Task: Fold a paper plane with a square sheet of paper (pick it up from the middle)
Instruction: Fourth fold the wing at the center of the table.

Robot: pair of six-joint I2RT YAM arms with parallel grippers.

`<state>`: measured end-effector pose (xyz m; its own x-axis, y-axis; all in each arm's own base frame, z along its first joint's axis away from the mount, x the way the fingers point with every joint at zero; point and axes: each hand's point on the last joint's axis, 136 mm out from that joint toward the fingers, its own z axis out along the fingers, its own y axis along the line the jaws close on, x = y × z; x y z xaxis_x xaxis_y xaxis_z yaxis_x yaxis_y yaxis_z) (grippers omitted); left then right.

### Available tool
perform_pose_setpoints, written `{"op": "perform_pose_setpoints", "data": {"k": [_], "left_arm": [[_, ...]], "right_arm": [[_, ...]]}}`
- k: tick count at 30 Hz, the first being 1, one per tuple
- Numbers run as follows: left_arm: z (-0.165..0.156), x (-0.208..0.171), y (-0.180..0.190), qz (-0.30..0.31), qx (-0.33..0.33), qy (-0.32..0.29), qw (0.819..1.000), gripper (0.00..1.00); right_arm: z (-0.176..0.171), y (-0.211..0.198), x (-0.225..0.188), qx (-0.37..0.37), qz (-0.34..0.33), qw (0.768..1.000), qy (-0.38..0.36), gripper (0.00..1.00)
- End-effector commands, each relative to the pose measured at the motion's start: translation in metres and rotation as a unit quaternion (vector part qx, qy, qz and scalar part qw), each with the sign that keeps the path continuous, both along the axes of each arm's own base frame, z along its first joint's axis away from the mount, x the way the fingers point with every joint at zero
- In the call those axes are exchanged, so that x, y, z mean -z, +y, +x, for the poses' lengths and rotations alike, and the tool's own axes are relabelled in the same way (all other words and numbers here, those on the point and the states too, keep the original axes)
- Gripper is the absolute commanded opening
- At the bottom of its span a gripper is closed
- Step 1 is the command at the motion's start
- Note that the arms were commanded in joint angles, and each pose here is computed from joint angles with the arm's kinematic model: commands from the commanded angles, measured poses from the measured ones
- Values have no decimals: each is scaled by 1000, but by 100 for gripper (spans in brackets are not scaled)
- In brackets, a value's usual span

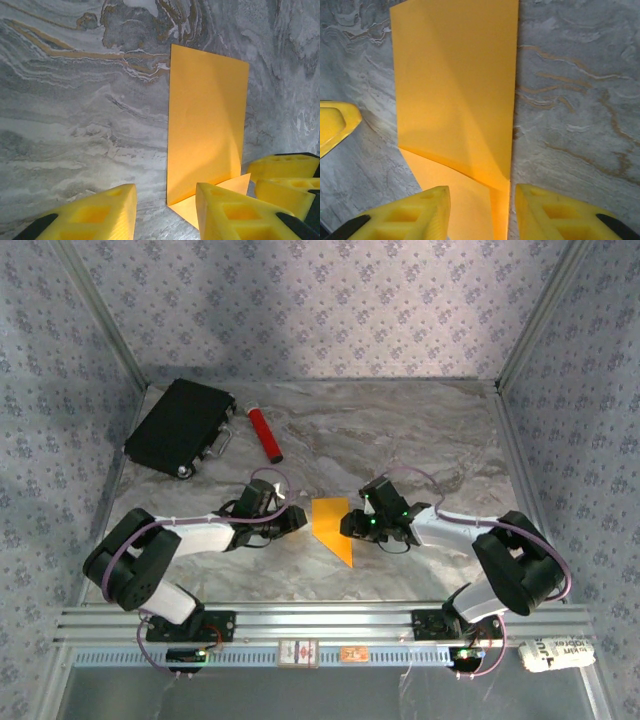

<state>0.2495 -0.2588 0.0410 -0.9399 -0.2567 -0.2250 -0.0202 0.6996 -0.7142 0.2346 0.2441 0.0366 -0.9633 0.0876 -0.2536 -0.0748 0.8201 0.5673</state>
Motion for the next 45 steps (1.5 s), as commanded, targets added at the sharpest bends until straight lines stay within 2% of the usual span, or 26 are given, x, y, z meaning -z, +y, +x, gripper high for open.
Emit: {"op": "perform_pose_setpoints", "data": {"k": [1, 3, 15, 27, 37, 45], "left_arm": [[-1, 0, -2, -8, 4, 7, 1000, 36], [0, -1, -3, -11, 3, 7, 1000, 36], [1, -2, -4, -14, 3, 10, 1000, 36], [-1, -3, -8, -21, 10, 16, 1000, 37], [2, -12, -25, -48, 36, 24, 998, 50], [5, -12, -41, -78, 52, 45, 995, 53]], "right_arm": [[1, 10, -7, -21, 11, 1000, -6, 37], [1, 10, -6, -22, 12, 1000, -6, 34], [1, 12, -2, -26, 10, 1000, -1, 32], [-1, 11, -5, -31, 13, 999, -4, 14], [-1, 9, -12, -31, 35, 999, -14, 9], [-2, 4, -13, -27, 40, 999, -14, 9]]}}
